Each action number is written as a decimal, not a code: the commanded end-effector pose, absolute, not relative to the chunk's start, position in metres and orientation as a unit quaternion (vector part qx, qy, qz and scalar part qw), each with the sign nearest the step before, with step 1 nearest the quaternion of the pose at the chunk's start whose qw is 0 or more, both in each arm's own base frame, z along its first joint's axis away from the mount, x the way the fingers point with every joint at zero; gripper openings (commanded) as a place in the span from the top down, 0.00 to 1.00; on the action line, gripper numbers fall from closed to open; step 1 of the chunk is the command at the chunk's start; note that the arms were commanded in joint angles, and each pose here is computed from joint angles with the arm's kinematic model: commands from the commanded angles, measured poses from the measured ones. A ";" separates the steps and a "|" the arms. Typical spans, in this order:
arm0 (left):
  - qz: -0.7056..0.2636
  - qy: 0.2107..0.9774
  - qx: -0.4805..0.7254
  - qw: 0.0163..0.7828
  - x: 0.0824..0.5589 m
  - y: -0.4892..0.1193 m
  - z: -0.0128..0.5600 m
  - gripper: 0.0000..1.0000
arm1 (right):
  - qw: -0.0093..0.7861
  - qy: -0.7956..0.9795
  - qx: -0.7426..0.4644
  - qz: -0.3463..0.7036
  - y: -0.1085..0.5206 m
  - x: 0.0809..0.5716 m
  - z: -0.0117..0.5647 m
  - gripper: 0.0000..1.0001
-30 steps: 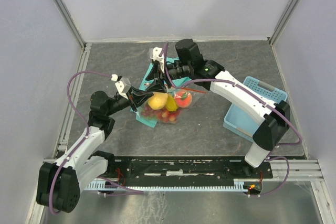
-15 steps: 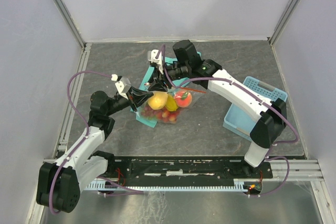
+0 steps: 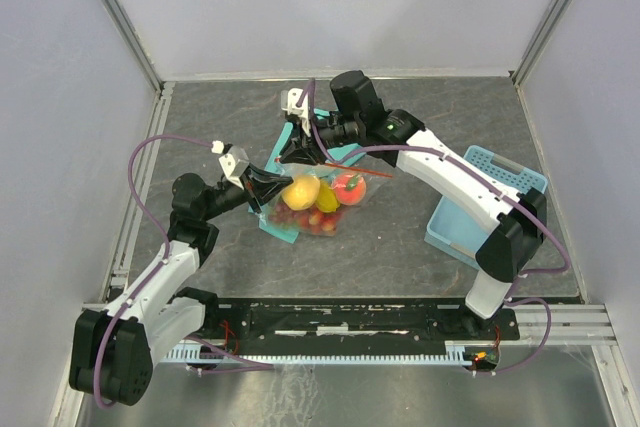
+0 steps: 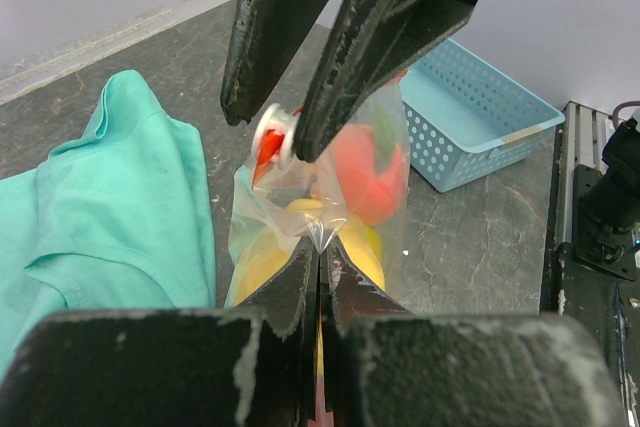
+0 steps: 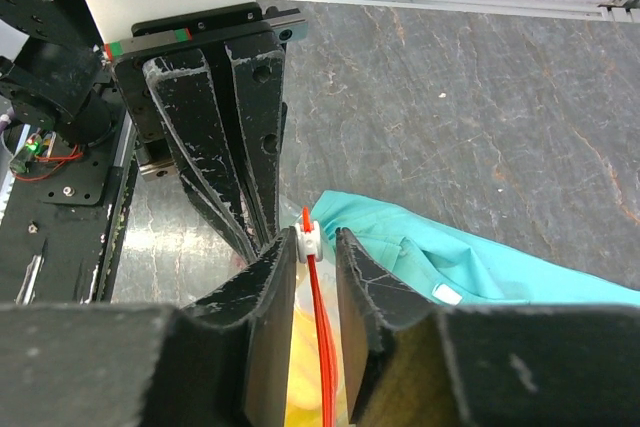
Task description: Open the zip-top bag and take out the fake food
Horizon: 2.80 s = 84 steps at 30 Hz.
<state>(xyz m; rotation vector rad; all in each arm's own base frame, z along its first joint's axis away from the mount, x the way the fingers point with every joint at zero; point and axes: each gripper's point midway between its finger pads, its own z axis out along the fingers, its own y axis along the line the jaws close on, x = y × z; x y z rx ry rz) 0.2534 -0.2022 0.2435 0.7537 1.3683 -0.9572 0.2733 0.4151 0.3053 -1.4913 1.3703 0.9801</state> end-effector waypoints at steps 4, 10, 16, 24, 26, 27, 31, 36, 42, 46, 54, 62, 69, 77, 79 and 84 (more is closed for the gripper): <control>-0.418 0.554 0.335 0.637 0.249 -0.204 0.270 0.97 | 0.450 0.536 -0.605 0.381 0.417 0.275 0.321 0.84; -0.415 0.554 0.333 0.640 0.249 -0.203 0.270 0.97 | 0.451 0.535 -0.606 0.377 0.414 0.274 0.321 0.89; -0.419 0.552 0.337 0.638 0.247 -0.203 0.270 0.97 | 0.449 0.532 -0.608 0.382 0.416 0.273 0.321 0.64; -0.421 0.552 0.338 0.636 0.247 -0.204 0.270 0.97 | 0.442 0.535 -0.610 0.383 0.419 0.274 0.319 0.69; -0.422 0.552 0.338 0.635 0.247 -0.204 0.270 0.97 | 0.440 0.535 -0.611 0.384 0.420 0.275 0.318 0.69; -0.423 0.553 0.337 0.634 0.247 -0.204 0.269 0.97 | 0.440 0.535 -0.611 0.383 0.420 0.275 0.318 0.68; -0.422 0.552 0.338 0.635 0.247 -0.204 0.270 0.97 | 0.438 0.536 -0.613 0.381 0.420 0.276 0.317 0.72; -0.421 0.552 0.337 0.636 0.247 -0.204 0.270 0.97 | 0.437 0.534 -0.617 0.379 0.418 0.274 0.317 0.85; -0.402 0.561 0.323 0.648 0.253 -0.199 0.269 0.97 | 0.442 0.540 -0.617 0.364 0.407 0.274 0.315 0.90; -0.391 0.568 0.312 0.653 0.258 -0.196 0.269 0.97 | 0.444 0.550 -0.608 0.362 0.397 0.278 0.313 0.91; -0.374 0.578 0.303 0.659 0.263 -0.191 0.266 0.97 | 0.451 0.567 -0.591 0.355 0.381 0.285 0.309 0.91; -0.348 0.594 0.281 0.668 0.272 -0.182 0.263 0.97 | 0.462 0.588 -0.567 0.347 0.352 0.284 0.303 0.91; -0.342 0.600 0.275 0.669 0.275 -0.179 0.261 0.97 | 0.461 0.614 -0.536 0.350 0.328 0.278 0.293 0.90; -0.337 0.603 0.273 0.670 0.276 -0.178 0.261 0.97 | 0.462 0.651 -0.502 0.333 0.300 0.274 0.281 0.90; -0.336 0.604 0.271 0.670 0.276 -0.177 0.260 0.97 | 0.462 0.661 -0.492 0.327 0.293 0.274 0.278 0.90; -0.332 0.606 0.268 0.671 0.277 -0.176 0.260 0.97 | 0.457 0.689 -0.465 0.316 0.275 0.270 0.269 0.89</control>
